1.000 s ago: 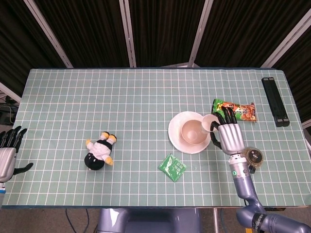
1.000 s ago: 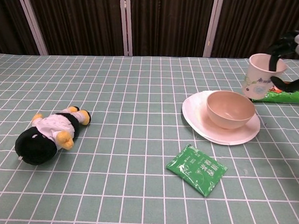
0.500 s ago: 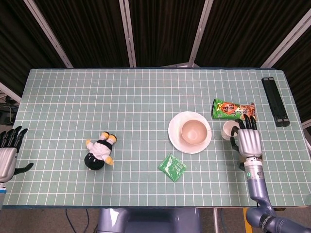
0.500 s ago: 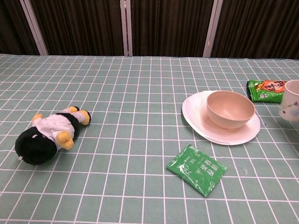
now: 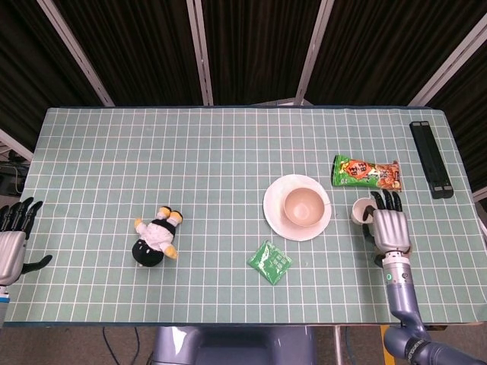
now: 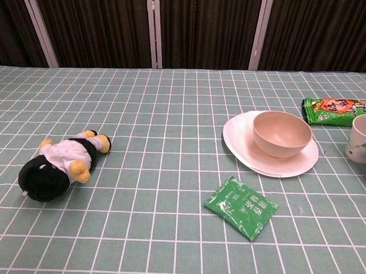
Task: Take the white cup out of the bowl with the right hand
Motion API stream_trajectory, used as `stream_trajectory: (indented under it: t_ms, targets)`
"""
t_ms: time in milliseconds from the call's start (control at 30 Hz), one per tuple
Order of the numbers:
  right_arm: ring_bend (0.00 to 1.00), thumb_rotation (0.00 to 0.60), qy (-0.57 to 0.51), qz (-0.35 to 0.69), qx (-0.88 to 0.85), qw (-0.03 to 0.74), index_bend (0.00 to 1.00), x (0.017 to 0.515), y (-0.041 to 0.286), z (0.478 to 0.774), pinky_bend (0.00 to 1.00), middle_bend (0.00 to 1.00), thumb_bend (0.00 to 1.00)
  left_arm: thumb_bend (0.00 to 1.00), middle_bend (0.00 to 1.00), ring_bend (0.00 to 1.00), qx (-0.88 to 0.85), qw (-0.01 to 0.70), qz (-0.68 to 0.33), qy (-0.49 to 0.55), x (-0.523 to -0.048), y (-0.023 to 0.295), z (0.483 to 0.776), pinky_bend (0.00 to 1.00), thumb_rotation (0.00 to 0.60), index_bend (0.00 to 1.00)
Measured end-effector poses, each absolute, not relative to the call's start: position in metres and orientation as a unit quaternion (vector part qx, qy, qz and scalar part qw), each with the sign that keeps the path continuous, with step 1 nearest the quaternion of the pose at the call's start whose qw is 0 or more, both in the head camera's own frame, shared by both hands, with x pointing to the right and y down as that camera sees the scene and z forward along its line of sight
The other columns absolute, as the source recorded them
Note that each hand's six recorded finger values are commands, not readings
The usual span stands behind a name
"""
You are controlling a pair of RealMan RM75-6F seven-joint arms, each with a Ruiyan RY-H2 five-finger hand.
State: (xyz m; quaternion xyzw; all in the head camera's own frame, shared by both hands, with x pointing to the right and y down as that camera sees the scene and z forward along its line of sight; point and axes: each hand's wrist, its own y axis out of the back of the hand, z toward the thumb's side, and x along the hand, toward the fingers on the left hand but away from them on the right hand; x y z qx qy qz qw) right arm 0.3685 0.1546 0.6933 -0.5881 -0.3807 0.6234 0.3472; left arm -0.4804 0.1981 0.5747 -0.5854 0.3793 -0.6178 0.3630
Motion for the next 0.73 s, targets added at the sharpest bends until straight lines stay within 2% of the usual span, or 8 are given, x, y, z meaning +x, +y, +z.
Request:
stream_trajectory:
  t_ms: [100,200,400,600,733]
  targets:
    - [0.0,0.6,-0.384,0.617,-0.592,0.349,0.07,0.366,0.154,0.686,0.0,0.0,0.21,0.0,0.0,0.0,-0.585,0.364,-0.617,0.38,-0.481,0.198,0.574,0.0,0.6,0.0]
    - [0.0,0.6,-0.387,0.61,-0.593,0.354,0.0,0.364,0.153,0.678,0.0,0.0,0.19,0.0,0.0,0.0,-0.586,0.364,-0.617,0.38,-0.481,0.198,0.574,0.0,0.6,0.0]
    - [0.0,0.6,-0.391,0.6,-0.589,0.375,0.0,0.369,0.156,0.655,0.0,0.0,0.14,0.0,0.0,0.0,-0.584,0.363,-0.618,0.381,-0.483,0.199,0.573,0.0,0.6,0.0]
    - [0.0,0.6,-0.39,0.592,-0.585,0.394,0.0,0.386,0.172,0.635,0.0,0.0,0.01,0.0,0.0,0.0,-0.583,0.361,-0.622,0.378,-0.485,0.2,0.576,0.0,0.6,0.0]
    - [0.0,0.6,-0.4,0.576,-0.59,0.4,0.0,0.396,0.183,0.621,0.0,0.0,0.0,0.0,0.0,0.0,-0.584,0.362,-0.622,0.377,-0.485,0.201,0.578,0.0,0.6,0.0]
